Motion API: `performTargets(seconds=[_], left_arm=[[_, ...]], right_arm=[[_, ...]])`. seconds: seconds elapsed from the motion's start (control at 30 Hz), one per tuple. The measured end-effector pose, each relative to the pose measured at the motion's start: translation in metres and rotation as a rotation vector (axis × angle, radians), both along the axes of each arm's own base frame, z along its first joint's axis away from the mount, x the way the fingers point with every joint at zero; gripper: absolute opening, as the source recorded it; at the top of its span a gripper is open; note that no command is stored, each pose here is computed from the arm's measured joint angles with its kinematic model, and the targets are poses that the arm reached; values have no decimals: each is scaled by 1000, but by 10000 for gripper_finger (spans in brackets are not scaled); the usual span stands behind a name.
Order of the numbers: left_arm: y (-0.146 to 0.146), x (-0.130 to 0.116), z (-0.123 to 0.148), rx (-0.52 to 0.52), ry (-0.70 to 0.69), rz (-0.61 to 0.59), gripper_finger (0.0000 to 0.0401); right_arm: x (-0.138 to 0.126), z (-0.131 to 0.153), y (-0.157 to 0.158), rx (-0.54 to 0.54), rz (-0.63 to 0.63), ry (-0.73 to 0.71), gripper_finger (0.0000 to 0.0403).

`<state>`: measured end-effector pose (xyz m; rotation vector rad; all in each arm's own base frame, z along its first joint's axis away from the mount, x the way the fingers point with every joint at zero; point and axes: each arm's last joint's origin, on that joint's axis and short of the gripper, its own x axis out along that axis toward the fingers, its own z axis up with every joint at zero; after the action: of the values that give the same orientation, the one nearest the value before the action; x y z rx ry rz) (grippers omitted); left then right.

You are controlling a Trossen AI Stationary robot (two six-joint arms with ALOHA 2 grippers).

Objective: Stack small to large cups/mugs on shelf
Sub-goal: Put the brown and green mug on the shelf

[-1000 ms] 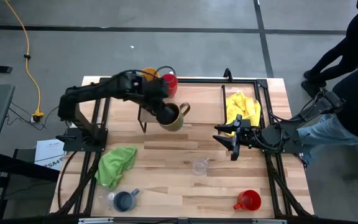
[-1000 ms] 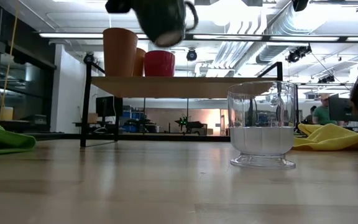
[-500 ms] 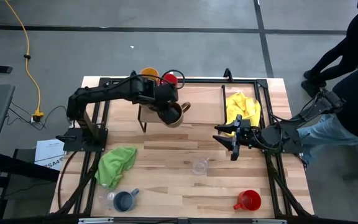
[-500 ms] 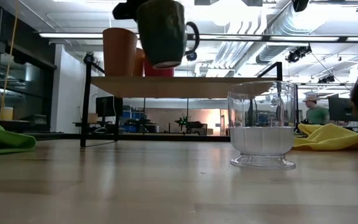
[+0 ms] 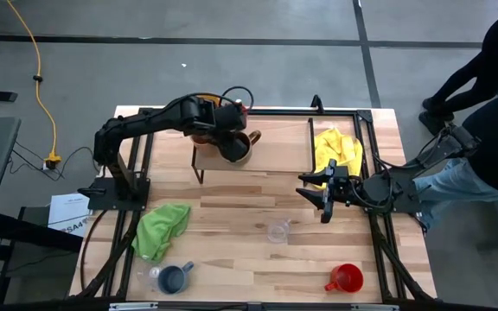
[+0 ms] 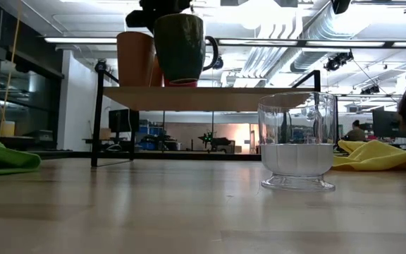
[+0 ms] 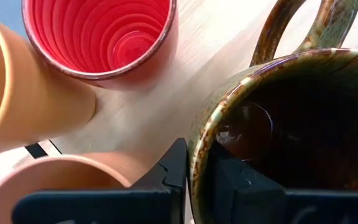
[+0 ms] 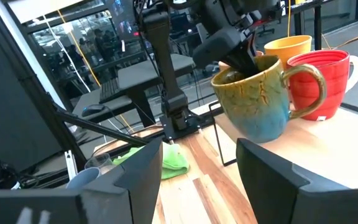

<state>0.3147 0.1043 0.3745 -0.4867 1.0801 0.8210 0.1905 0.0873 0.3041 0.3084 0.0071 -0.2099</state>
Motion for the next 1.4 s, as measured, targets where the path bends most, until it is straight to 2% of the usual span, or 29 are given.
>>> performTargets(seconds=[0.2, 0.4, 0.63, 0.87, 1.2, 1.4], left_arm=[[0, -1, 0, 13, 15, 3, 23], [2, 0, -4, 14, 51, -13, 41], [3, 4, -5, 21, 28, -14, 33], [3, 3, -4, 19, 26, -17, 64], [3, 3, -4, 20, 26, -16, 64], [4, 3, -4, 40, 31, -9, 87]], right_arm=[[0, 0, 0, 0, 0, 0, 197], [0, 0, 0, 0, 0, 0, 197], [0, 0, 0, 3, 0, -1, 197], [0, 0, 0, 3, 0, -1, 197], [0, 0, 0, 2, 0, -1, 197], [0, 0, 0, 2, 0, -1, 197]])
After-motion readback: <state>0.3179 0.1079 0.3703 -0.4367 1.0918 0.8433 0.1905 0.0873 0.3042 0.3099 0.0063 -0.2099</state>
